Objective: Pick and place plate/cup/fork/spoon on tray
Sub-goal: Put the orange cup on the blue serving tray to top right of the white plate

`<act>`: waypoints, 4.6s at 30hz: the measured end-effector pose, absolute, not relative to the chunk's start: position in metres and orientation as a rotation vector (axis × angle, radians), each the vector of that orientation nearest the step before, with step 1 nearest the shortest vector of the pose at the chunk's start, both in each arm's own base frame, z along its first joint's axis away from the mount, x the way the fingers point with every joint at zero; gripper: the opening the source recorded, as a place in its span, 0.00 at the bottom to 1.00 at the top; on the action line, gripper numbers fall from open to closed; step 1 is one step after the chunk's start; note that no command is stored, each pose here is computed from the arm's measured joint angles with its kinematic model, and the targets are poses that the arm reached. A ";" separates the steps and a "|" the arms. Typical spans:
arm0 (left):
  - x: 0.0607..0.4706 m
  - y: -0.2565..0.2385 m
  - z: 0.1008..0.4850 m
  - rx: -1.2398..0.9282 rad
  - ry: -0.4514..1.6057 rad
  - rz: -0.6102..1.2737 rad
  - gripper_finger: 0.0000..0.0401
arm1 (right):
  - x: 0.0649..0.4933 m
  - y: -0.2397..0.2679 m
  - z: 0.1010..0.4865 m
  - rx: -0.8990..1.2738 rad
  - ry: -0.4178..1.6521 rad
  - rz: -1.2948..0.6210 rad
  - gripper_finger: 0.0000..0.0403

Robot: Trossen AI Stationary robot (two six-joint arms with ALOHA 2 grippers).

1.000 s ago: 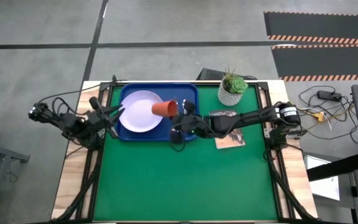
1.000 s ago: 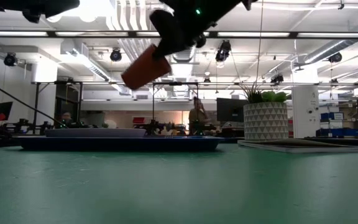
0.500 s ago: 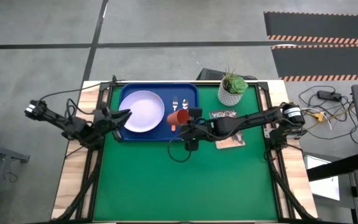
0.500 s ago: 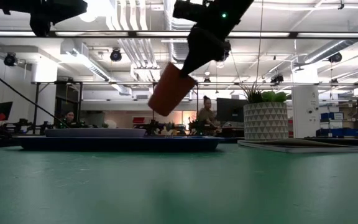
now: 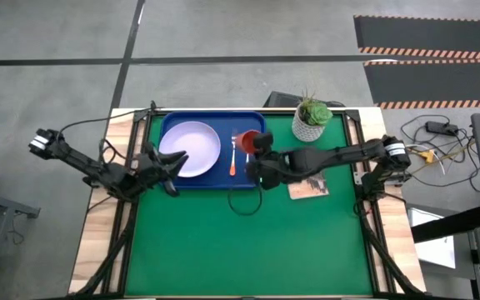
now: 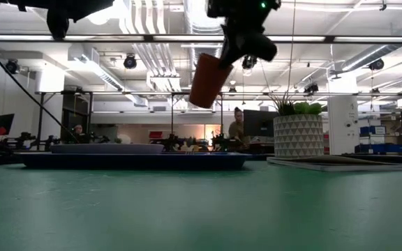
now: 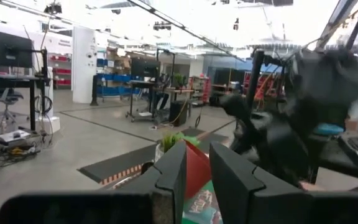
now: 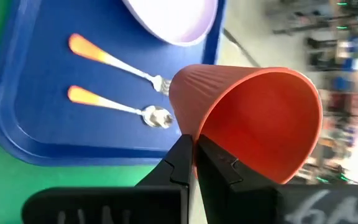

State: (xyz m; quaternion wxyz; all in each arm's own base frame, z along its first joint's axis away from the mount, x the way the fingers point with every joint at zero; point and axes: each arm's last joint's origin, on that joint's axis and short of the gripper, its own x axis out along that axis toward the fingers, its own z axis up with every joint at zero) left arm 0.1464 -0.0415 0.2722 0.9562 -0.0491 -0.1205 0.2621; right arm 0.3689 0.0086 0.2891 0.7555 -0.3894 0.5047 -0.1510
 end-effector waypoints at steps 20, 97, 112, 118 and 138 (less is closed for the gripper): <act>0.153 -0.045 0.265 -0.067 -0.203 0.533 0.14 | 0.357 -0.097 0.330 -0.753 1.158 0.066 0.02; 0.153 -0.045 0.263 -0.057 -0.192 0.536 0.14 | 0.428 -0.227 0.280 -0.359 1.211 -0.112 0.23; 0.159 -0.047 0.257 -0.055 -0.166 0.531 0.14 | 0.398 -0.193 0.340 -0.133 1.081 -0.016 0.03; 0.163 -0.049 0.253 -0.039 -0.146 0.531 0.14 | 0.397 -0.206 0.329 -0.085 1.119 -0.050 0.02; 0.165 -0.050 0.250 -0.053 -0.139 0.530 0.14 | 0.371 -0.288 0.231 0.137 1.259 -0.191 0.02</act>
